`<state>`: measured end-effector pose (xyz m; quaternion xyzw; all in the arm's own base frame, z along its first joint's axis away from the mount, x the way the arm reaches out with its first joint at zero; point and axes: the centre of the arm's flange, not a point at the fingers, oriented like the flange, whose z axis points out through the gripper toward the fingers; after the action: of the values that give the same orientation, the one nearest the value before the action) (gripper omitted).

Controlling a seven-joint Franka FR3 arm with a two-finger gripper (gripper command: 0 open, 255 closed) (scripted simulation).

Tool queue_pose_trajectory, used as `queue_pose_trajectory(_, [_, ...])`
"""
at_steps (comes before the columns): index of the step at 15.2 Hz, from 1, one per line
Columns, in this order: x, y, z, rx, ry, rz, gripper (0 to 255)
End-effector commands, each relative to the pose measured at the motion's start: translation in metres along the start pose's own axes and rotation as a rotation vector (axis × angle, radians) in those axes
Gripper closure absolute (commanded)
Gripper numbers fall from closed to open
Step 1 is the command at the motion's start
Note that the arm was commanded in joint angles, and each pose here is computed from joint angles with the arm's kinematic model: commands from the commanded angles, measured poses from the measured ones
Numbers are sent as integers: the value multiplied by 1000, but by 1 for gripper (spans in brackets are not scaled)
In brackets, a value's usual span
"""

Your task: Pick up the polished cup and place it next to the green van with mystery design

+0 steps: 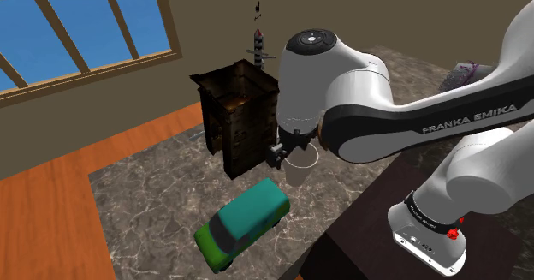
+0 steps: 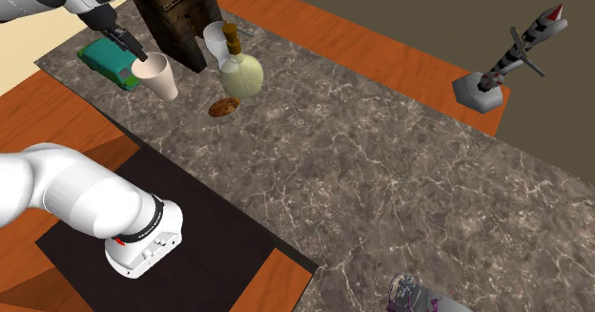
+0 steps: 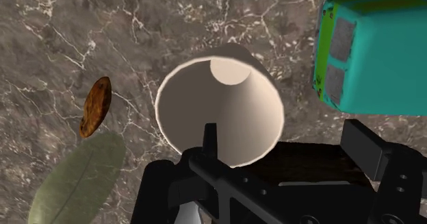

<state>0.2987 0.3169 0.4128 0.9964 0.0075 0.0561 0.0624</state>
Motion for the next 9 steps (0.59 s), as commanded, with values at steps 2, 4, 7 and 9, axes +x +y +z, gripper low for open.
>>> queue_pose_trajectory(2, [0,0,-34,-1,-1,0,0])
queue_pose_trajectory(4, [0,0,-34,-1,-1,0,0])
queue_pose_trajectory(7, [0,0,-34,-1,-1,0,0])
queue_pose_trajectory(9, [0,0,-34,-1,-1,0,0])
